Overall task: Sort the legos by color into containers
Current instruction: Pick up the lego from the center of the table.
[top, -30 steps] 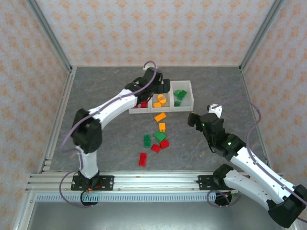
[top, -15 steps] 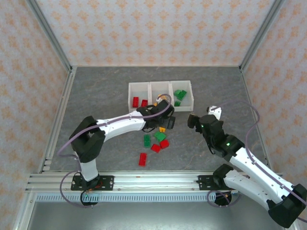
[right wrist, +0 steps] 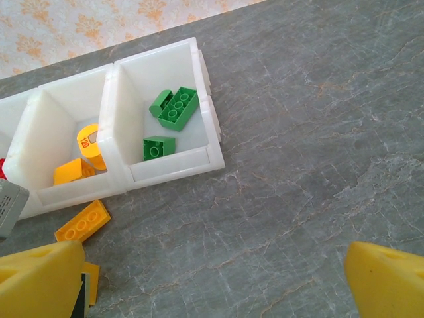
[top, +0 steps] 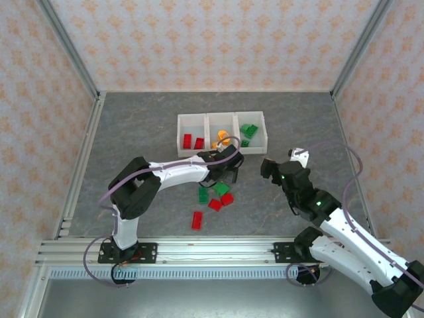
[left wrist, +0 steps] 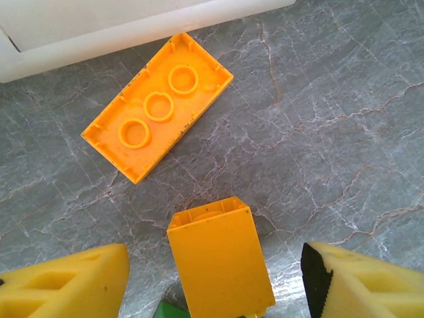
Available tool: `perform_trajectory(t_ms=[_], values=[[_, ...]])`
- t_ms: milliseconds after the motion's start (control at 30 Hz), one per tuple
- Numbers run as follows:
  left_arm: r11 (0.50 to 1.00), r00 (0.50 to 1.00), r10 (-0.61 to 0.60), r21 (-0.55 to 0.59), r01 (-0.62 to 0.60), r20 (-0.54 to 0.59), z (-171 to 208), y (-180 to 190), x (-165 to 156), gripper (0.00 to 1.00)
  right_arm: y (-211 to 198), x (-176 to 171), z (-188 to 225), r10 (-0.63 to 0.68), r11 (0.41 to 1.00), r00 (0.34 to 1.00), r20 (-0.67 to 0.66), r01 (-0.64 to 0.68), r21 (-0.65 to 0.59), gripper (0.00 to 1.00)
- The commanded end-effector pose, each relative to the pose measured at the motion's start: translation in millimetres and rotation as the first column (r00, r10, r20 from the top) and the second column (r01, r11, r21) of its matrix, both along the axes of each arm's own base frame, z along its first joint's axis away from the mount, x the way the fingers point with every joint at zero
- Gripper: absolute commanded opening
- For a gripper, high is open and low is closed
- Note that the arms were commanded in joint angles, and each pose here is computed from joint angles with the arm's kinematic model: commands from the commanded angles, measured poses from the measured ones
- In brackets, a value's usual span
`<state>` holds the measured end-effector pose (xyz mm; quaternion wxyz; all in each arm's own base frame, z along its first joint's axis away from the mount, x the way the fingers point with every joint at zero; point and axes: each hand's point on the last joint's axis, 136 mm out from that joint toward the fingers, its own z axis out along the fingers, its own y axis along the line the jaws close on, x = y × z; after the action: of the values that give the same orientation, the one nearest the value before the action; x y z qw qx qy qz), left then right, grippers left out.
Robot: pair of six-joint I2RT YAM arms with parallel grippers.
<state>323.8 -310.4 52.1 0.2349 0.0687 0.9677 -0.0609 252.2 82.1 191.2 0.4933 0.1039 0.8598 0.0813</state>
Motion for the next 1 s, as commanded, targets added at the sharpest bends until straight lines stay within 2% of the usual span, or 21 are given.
perform_trajectory(t_ms=[0,233,567,700,900,967], values=[[1.0,1.0,0.015,0.018,-0.015,-0.026,-10,-1,-3,0.71,0,0,-4,0.002,1.0,1.0,0.001,-0.002,0.005,1.0],[1.0,0.999,0.011,0.024,-0.01,-0.039,-18,-6,-1,0.63,2,-1,-5,0.015,1.0,1.0,-0.005,-0.015,0.01,1.0],[1.0,0.999,-0.008,0.027,0.01,-0.045,-25,-14,6,0.43,3,0,-5,0.021,1.0,1.0,-0.001,-0.021,0.008,1.0],[0.999,0.999,-0.028,0.022,0.029,-0.022,-16,-14,11,0.41,3,1,-6,0.023,1.0,1.0,0.001,-0.023,0.003,1.0],[1.0,0.999,-0.015,0.001,0.015,0.047,13,-10,22,0.25,-4,2,-3,-0.014,1.0,1.0,0.013,0.014,-0.009,1.0],[1.0,0.997,0.0,-0.014,0.002,0.082,29,-7,28,0.23,-7,1,-1,-0.029,1.0,0.999,0.021,0.029,-0.009,1.0]])
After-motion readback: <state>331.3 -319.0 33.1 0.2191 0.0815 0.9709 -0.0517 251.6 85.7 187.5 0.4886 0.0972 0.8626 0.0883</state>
